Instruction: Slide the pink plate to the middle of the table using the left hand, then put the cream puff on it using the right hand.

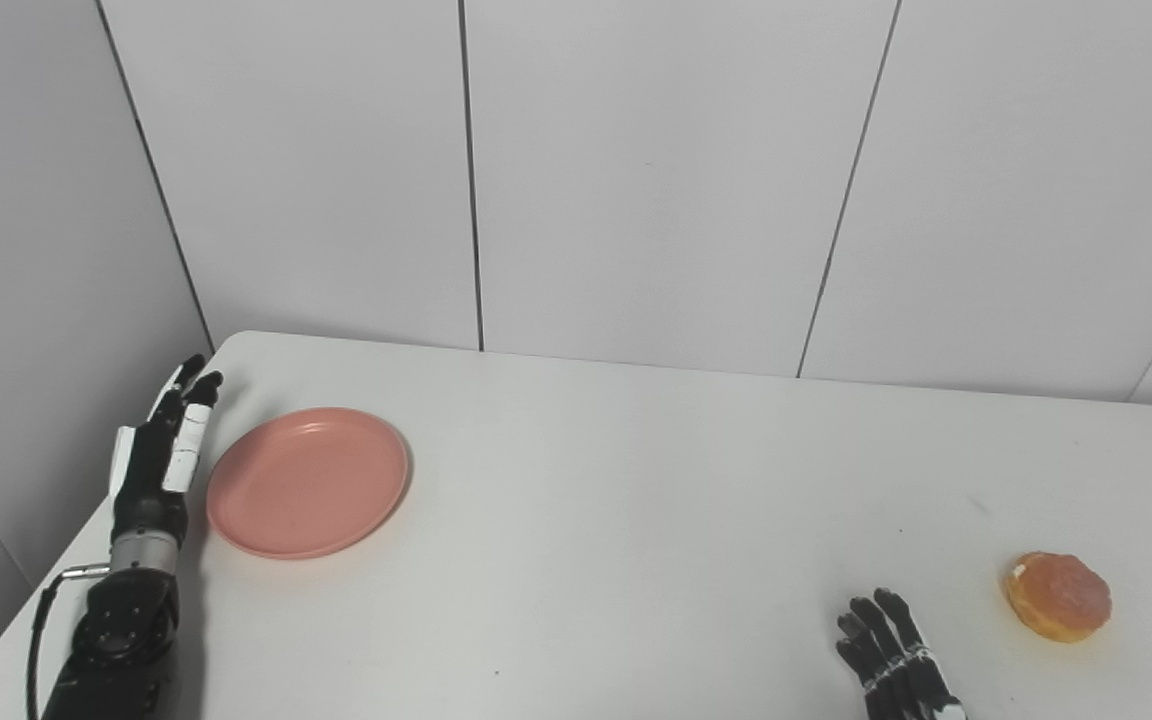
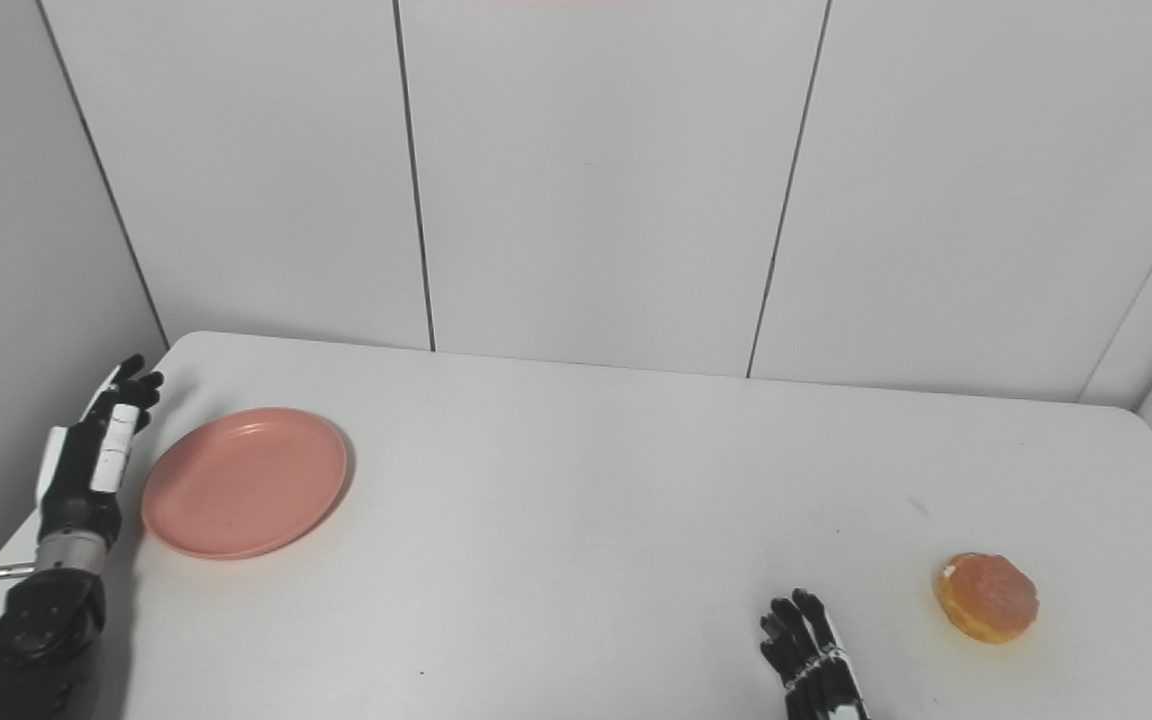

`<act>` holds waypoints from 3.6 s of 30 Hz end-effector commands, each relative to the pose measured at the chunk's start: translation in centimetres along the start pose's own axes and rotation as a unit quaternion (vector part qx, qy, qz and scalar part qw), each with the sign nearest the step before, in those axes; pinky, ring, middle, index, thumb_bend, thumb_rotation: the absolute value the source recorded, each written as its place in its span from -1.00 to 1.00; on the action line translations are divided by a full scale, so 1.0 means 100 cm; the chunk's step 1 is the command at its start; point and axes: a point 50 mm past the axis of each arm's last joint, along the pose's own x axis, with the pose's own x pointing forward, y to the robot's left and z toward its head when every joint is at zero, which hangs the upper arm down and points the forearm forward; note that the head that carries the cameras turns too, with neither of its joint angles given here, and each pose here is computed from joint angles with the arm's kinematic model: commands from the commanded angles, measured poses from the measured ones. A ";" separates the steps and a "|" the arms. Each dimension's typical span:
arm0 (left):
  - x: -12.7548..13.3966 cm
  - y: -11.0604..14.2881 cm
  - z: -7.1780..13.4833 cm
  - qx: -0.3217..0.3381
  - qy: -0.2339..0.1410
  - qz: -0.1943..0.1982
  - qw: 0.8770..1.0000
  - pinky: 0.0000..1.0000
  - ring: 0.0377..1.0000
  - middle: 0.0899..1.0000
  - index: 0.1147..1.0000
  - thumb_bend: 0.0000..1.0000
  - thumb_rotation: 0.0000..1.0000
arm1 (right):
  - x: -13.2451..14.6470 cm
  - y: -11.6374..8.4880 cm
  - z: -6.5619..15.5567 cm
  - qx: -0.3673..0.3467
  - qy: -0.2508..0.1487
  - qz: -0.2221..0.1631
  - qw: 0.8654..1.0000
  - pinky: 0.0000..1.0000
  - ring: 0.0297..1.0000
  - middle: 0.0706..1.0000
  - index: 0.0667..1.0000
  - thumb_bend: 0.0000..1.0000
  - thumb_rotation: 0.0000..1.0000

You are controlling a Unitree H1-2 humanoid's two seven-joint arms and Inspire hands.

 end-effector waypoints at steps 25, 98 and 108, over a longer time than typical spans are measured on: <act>-0.010 -0.011 -0.007 0.009 -0.022 -0.087 0.996 0.91 0.89 0.82 0.90 0.87 0.96 | -0.006 0.004 -0.030 0.014 0.077 -0.019 0.997 0.69 0.70 0.71 0.75 0.62 1.00; -0.097 -0.196 -0.004 -0.110 0.057 -0.224 0.967 0.69 0.82 0.77 0.88 0.73 0.86 | -0.005 0.020 -0.025 0.020 0.091 -0.010 0.996 0.53 0.59 0.62 0.72 0.57 0.99; -0.113 -0.218 -0.009 -0.126 0.071 -0.244 0.959 0.73 0.84 0.81 0.92 0.66 0.86 | -0.005 0.022 -0.025 0.016 0.093 -0.010 0.995 0.53 0.58 0.60 0.71 0.56 0.98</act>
